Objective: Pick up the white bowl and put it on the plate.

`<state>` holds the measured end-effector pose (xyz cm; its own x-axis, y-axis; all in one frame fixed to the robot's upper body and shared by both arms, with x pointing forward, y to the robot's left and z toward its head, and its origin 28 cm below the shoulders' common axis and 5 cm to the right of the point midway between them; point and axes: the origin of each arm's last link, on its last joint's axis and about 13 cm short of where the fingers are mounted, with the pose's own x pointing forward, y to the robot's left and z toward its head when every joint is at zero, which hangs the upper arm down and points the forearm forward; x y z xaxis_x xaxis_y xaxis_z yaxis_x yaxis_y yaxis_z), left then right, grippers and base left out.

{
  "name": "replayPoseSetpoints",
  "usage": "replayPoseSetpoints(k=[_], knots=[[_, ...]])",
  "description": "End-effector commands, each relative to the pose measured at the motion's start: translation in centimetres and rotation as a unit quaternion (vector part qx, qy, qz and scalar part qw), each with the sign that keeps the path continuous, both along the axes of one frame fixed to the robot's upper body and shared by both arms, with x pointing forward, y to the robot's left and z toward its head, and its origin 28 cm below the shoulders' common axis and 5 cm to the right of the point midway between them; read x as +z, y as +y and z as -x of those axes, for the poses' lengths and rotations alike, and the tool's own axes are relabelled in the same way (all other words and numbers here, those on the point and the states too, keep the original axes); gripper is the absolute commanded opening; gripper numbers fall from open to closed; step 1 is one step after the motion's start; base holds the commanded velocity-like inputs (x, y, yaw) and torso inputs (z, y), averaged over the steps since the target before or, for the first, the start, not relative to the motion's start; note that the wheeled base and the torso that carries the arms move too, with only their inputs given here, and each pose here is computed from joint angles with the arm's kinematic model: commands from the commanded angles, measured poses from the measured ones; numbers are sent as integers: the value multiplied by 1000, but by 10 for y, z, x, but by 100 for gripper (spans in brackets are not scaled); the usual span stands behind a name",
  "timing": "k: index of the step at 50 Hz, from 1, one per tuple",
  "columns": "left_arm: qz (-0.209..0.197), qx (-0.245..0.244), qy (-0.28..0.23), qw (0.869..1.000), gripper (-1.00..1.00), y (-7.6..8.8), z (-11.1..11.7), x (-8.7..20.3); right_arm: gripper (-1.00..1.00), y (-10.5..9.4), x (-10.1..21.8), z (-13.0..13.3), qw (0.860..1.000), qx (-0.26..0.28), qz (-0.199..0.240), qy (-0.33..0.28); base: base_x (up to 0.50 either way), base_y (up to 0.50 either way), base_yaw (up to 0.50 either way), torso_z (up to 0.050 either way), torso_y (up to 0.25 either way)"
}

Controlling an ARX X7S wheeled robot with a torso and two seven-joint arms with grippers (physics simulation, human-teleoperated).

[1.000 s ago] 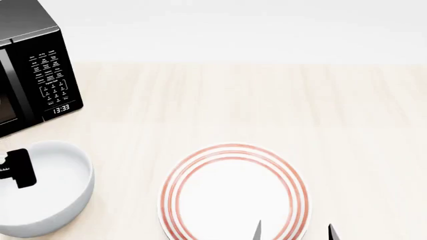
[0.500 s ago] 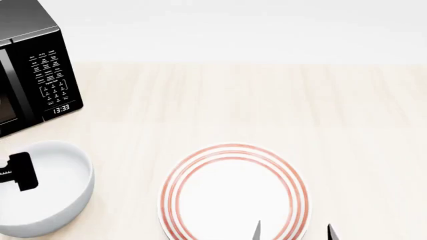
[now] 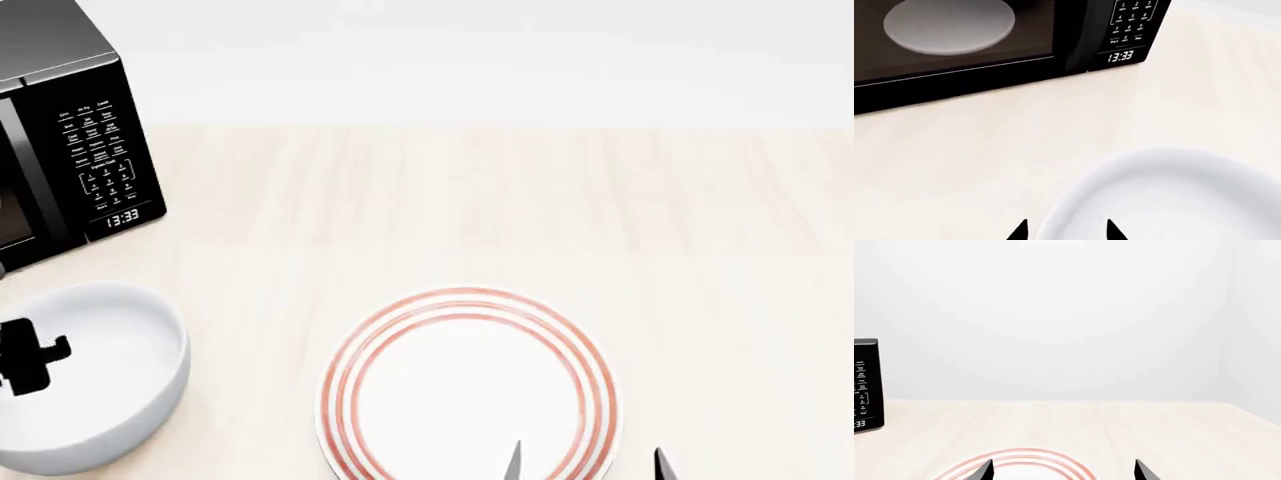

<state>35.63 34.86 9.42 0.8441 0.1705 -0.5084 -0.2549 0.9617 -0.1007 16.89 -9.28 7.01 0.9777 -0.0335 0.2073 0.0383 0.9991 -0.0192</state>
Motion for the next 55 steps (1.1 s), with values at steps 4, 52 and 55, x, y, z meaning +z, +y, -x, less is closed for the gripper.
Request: replayPoseSetpoints(k=[4,52,55], knots=[[10,5,2,1000,-100,1,2,-5,100,1,0,1,1000,1,0,0,0,0,0,0,0],[56,72,-105,990,-100,-5,9,66,100,2,-2,1,1000,7,1,0,0,0,0,0,0],[57,68,-110,990,-100,-9,9,72,100,2,-2,0,1000,7,1,0,0,0,0,0,0]])
